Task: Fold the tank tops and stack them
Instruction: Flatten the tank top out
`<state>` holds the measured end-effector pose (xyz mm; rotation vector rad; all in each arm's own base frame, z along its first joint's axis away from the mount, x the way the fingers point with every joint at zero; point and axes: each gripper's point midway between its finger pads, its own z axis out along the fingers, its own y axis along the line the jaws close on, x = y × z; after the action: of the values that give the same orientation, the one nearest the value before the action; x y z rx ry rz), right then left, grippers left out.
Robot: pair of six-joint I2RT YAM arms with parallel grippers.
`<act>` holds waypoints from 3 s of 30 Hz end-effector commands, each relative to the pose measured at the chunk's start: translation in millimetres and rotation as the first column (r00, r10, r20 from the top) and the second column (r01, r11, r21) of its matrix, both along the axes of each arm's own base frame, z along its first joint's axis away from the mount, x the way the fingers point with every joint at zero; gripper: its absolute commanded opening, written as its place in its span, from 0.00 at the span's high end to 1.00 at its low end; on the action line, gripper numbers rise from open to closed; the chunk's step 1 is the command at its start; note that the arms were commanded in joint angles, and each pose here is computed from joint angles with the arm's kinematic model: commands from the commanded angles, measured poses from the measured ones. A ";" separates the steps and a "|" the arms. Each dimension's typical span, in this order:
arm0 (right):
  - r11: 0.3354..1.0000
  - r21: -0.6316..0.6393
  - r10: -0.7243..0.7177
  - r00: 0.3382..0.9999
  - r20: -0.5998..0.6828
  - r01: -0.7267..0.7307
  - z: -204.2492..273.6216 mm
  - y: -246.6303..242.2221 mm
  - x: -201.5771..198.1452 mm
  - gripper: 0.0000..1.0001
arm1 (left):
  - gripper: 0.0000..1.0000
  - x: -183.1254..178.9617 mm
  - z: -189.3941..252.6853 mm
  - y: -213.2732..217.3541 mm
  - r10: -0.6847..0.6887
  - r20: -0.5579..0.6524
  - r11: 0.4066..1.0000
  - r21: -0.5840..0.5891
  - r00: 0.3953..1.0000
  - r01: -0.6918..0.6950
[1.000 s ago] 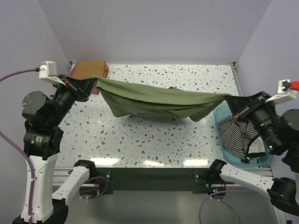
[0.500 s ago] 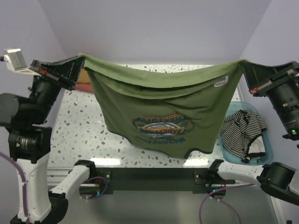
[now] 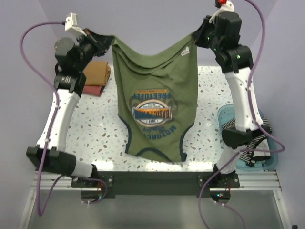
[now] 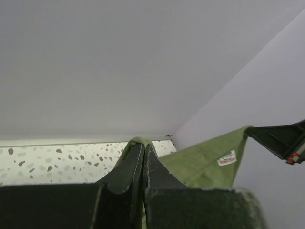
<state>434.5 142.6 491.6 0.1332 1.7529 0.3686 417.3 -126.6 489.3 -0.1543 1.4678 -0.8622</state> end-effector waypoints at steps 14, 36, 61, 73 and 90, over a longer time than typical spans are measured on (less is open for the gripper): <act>0.970 0.186 0.017 0.807 0.591 -0.157 164.4 -50.1 23.9 1.00 | 1.00 9.3 213.6 19.1 0.023 0.698 1.000 -0.011 0.716 -0.021; 0.967 0.254 0.149 0.780 -0.607 0.013 -368.7 -37.2 -97.7 1.00 | 1.00 -61.5 -319.7 20.5 -0.016 -0.470 0.994 -0.100 0.882 -0.035; 0.973 -0.018 -0.123 0.449 -0.885 0.232 -403.9 -111.4 -223.0 1.00 | 1.00 -193.9 -412.3 50.7 0.151 -0.813 0.989 0.131 0.562 -0.075; 0.963 -0.030 -0.118 0.317 -0.941 0.269 -404.1 -113.4 -253.9 1.00 | 1.00 -205.9 -393.1 43.4 0.105 -0.808 0.994 0.065 0.580 -0.089; 0.971 0.033 -0.102 0.532 -0.841 0.238 -330.4 -109.5 -258.9 0.35 | 0.45 -197.3 -280.9 44.7 0.106 -0.584 0.994 0.083 0.805 -0.070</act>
<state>175.7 26.9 142.7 0.7443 2.7003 0.2391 206.3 -82.6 177.6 -0.5664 2.1286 -0.7325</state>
